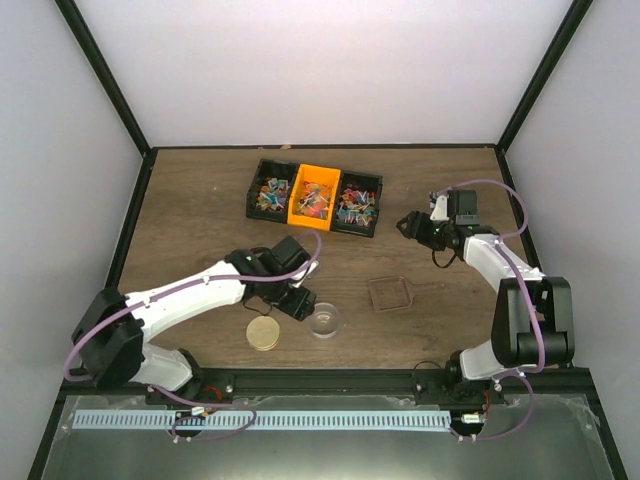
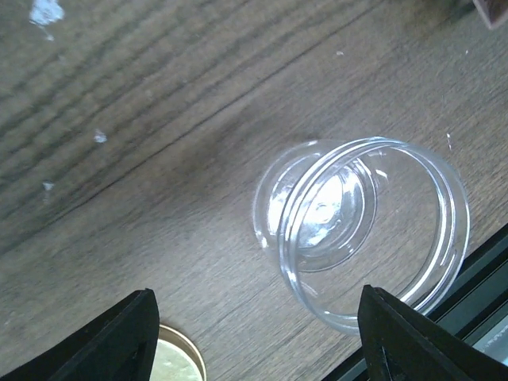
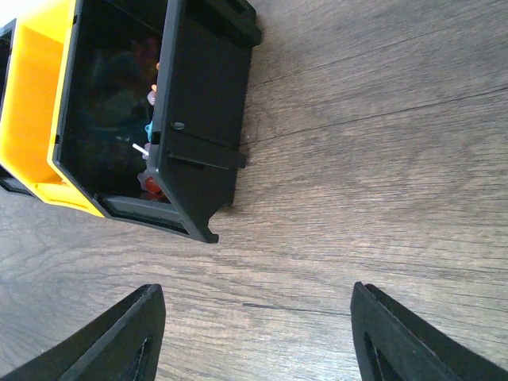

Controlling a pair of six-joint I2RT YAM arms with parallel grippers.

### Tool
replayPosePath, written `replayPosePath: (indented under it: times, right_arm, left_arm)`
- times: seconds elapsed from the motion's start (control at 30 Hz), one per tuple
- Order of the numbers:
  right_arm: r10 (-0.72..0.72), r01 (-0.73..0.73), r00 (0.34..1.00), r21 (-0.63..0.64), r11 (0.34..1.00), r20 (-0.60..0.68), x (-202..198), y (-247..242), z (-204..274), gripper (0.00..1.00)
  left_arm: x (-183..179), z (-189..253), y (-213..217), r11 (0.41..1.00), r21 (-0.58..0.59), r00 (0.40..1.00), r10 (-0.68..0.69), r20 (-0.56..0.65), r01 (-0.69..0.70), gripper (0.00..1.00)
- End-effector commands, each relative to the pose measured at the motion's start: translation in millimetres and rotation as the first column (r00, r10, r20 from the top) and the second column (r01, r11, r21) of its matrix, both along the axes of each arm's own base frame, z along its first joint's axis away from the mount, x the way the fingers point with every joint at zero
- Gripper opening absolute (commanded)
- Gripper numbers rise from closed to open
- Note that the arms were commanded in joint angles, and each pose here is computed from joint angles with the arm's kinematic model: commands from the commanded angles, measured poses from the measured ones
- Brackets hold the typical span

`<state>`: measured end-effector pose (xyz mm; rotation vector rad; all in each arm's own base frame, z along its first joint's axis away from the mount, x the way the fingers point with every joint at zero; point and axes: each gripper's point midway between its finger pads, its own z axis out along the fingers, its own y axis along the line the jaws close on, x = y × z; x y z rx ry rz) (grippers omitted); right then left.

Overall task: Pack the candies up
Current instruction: Move the packing bottle to the center of the board.

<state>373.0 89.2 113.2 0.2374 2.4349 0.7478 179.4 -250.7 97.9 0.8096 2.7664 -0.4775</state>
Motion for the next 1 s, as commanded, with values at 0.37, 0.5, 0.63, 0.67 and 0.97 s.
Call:
replayPosePath:
  times: [0.37, 0.5, 0.63, 0.67, 0.97]
  right_arm:
    - [0.035, -0.034, 0.999, -0.036, 0.999, 0.009, 0.4, 1.6, 4.1, 0.45]
    - [0.040, -0.040, 0.999, -0.040, 0.998, 0.007, -0.5, 1.7, 2.3, 0.40]
    - [0.043, -0.043, 0.999, -0.046, 0.998, 0.011, 0.3, 0.9, 3.3, 0.39]
    - [0.044, -0.043, 0.999, -0.048, 0.998, 0.013, 0.7, 0.9, 4.0, 0.39]
    - [0.057, -0.057, 0.998, -0.032, 0.998, 0.012, 1.3, 4.4, 4.8, 0.40]
  left_arm:
    - [11.6, -30.4, -25.0, 0.992, 0.128, 1.000, -0.023, 0.006, 0.022, 0.66]
    - [26.1, -33.4, -24.7, 0.983, 0.181, 0.999, 0.005, 0.046, -0.013, 0.63]
    - [41.3, -46.2, -26.2, 0.970, 0.242, 0.998, 0.018, 0.062, -0.032, 0.61]
    - [45.2, -49.5, -25.7, 0.964, 0.265, 0.998, 0.015, 0.068, -0.033, 0.62]
    - [99.4, -46.2, -4.2, 0.940, 0.312, 0.984, 0.093, 0.152, -0.137, 0.64]
